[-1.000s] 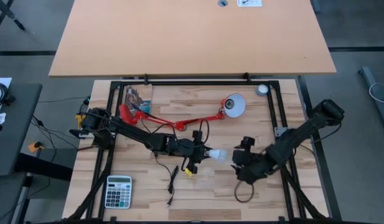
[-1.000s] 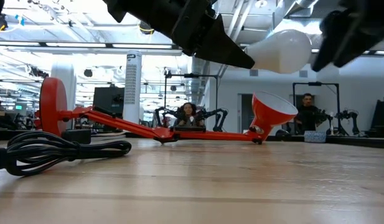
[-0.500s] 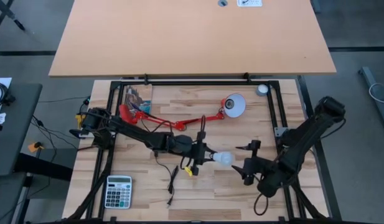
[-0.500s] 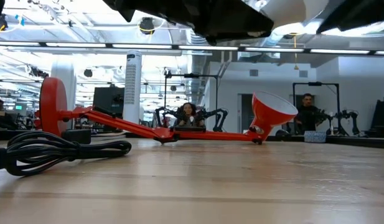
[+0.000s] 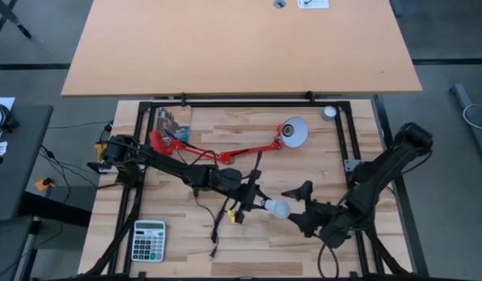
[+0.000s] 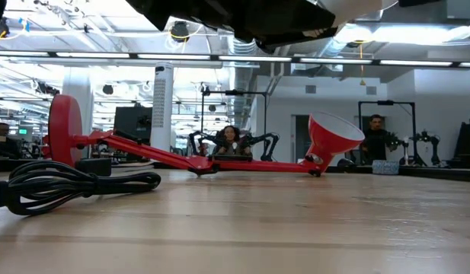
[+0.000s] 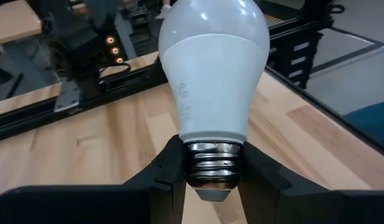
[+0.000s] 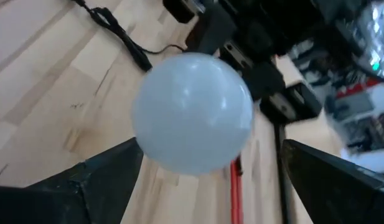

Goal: Screw lightbulb
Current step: Insert the lightbulb in the lamp

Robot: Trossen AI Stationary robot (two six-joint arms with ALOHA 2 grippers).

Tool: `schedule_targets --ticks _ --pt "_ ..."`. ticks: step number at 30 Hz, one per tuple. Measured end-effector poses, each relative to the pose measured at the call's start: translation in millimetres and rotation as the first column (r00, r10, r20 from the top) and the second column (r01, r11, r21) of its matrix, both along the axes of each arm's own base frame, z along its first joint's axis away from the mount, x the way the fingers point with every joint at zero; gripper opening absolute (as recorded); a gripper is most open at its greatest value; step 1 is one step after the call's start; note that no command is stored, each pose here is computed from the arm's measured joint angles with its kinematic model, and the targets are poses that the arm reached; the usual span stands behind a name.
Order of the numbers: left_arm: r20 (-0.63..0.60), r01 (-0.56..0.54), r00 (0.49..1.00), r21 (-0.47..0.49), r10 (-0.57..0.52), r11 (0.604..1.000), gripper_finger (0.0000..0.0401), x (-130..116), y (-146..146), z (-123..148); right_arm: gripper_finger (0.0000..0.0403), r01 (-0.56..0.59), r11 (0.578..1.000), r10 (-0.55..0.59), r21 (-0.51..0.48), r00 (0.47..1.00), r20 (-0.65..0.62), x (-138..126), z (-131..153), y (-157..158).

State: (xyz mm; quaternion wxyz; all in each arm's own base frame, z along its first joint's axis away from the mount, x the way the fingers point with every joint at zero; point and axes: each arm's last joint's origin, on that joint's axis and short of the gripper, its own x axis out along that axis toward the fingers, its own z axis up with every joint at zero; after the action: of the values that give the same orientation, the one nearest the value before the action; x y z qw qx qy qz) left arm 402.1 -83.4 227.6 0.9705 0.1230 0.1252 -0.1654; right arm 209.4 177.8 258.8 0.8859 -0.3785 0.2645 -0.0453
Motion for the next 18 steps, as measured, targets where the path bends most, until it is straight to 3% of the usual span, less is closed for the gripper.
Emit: schedule_targets --ticks 9,18 --pt "-0.004 0.016 1.000 -0.012 -0.016 1.000 0.0100 0.1 0.9 0.0 0.0386 -0.044 0.995 0.046 -0.087 0.999 0.018 16.5 -6.3 7.9" --pt "-0.016 -0.002 1.000 -0.045 0.002 0.999 0.0100 0.4 2.9 -0.1 0.0349 -0.028 0.996 0.029 -0.080 0.999 0.019 20.8 -9.8 6.9"
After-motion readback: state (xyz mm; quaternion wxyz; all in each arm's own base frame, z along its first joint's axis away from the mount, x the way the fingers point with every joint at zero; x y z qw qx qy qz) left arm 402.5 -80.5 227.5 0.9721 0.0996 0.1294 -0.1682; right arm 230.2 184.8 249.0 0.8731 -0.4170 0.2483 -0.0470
